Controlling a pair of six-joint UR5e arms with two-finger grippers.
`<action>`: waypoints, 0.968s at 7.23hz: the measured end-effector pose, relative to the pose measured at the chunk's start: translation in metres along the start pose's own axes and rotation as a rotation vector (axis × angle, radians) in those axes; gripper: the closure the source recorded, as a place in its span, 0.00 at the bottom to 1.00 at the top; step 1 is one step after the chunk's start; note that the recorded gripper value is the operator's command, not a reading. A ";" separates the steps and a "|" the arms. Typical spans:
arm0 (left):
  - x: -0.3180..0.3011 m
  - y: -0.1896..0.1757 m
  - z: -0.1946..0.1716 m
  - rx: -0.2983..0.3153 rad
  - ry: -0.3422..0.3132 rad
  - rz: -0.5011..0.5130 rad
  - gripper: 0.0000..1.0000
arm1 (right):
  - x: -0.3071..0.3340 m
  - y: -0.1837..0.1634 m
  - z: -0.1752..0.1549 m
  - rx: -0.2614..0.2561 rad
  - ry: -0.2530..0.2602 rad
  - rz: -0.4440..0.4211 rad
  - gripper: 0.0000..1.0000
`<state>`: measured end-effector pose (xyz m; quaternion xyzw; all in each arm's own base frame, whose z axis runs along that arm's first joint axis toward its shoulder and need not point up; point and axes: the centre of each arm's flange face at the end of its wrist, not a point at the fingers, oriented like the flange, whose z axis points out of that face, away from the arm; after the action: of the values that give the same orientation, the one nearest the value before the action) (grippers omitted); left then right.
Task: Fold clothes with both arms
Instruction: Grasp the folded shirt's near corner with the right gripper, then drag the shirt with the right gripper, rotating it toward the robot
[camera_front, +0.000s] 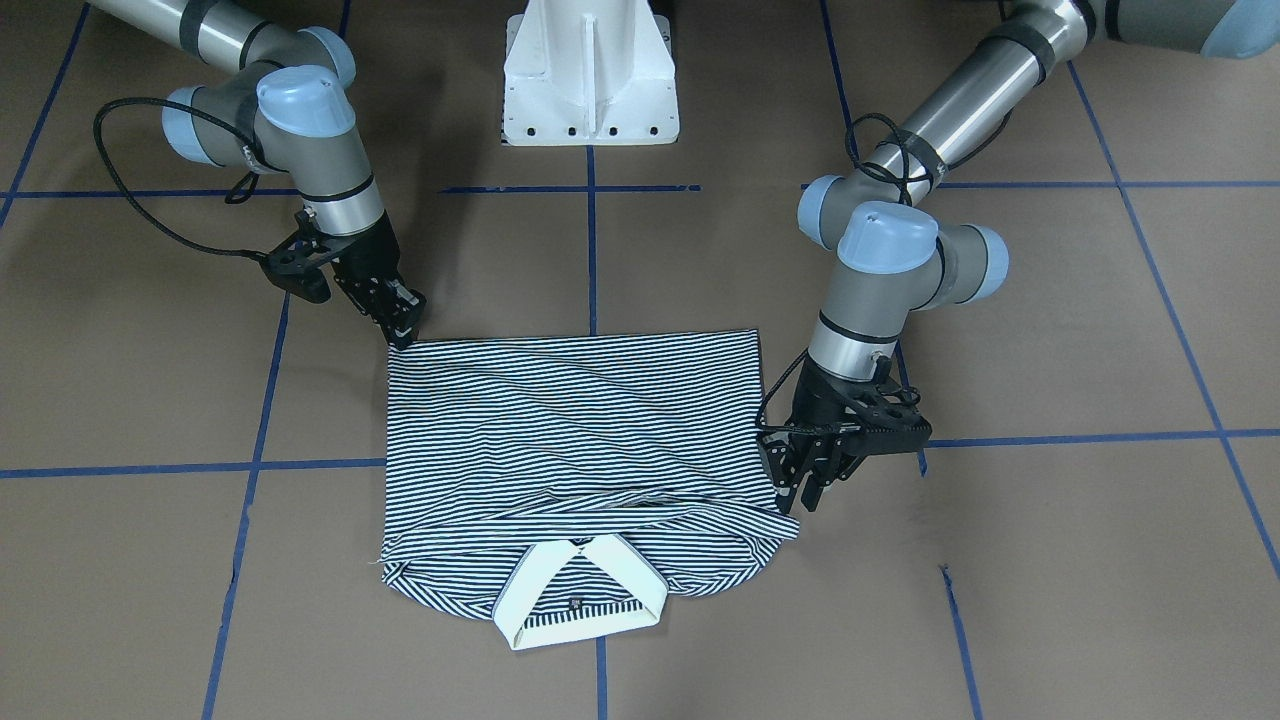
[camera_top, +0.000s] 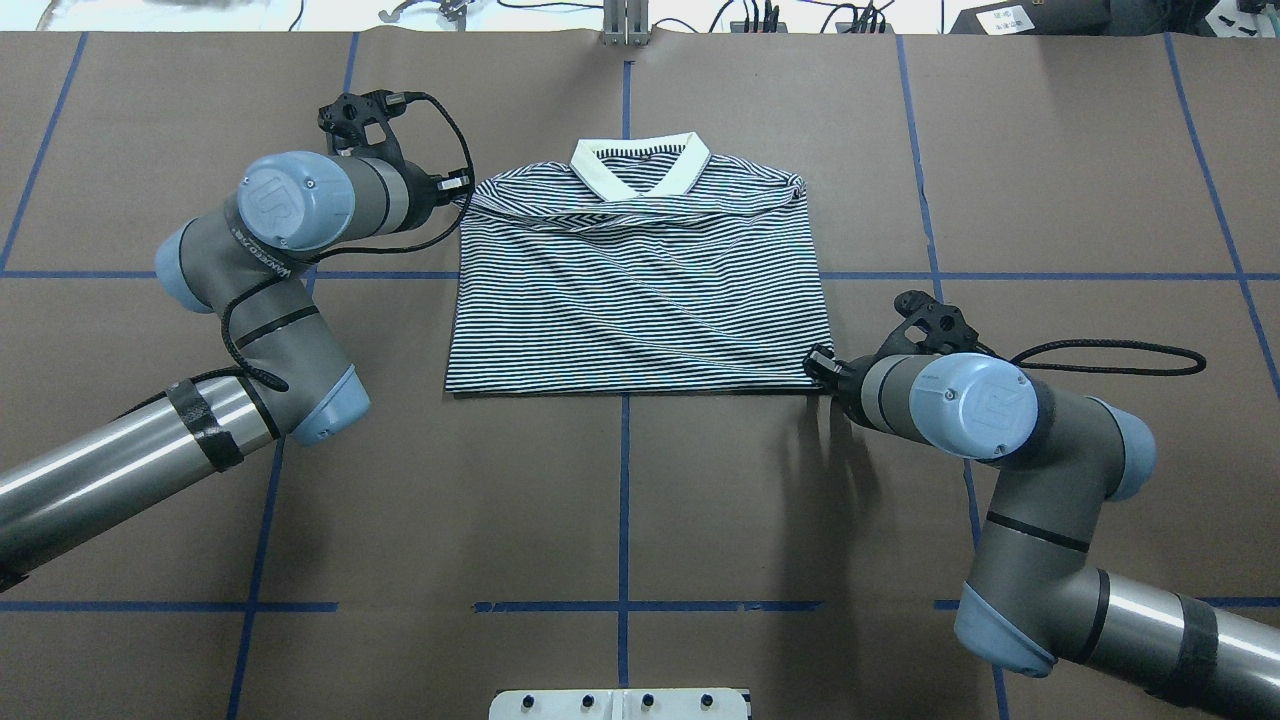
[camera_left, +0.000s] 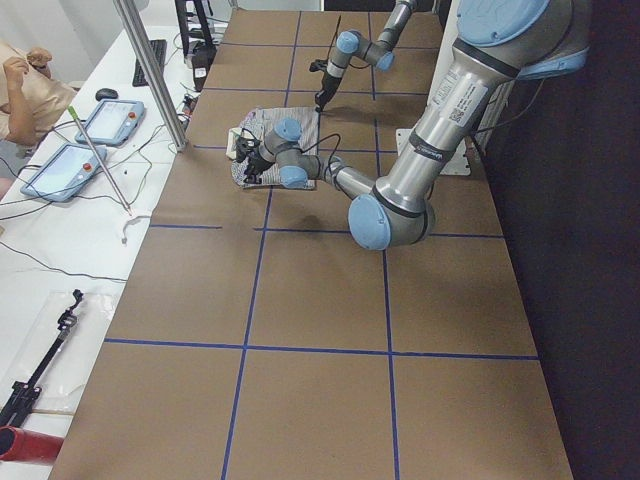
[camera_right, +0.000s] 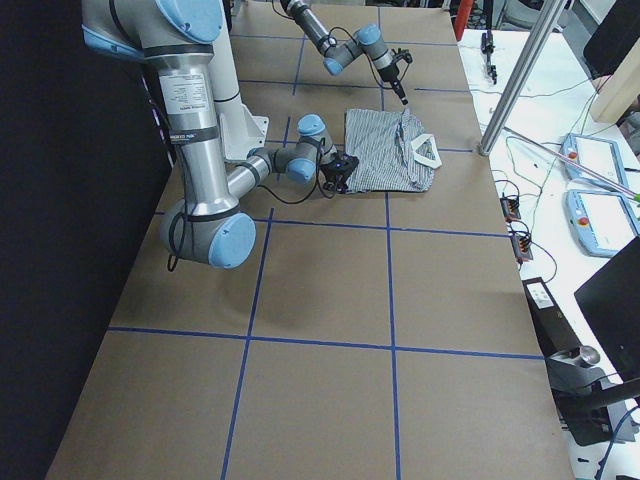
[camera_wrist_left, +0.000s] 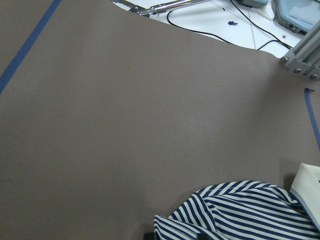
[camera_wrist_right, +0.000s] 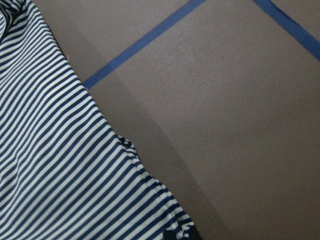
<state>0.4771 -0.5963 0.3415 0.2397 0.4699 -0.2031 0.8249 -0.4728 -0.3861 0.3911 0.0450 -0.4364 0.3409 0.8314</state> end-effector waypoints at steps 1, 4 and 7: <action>0.000 0.000 0.000 0.000 0.000 -0.001 0.60 | 0.006 0.001 -0.007 -0.007 -0.003 -0.003 1.00; 0.003 0.001 -0.001 0.000 0.005 -0.003 0.60 | 0.050 0.047 -0.068 -0.111 -0.018 -0.011 1.00; 0.016 0.006 -0.010 -0.005 0.034 0.002 0.60 | 0.114 0.176 -0.177 -0.426 0.032 -0.021 0.01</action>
<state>0.4809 -0.5870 0.3245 0.2416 0.4840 -0.1971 0.8176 -0.4122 -0.1262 0.3293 -0.1324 -0.4849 0.2332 0.8325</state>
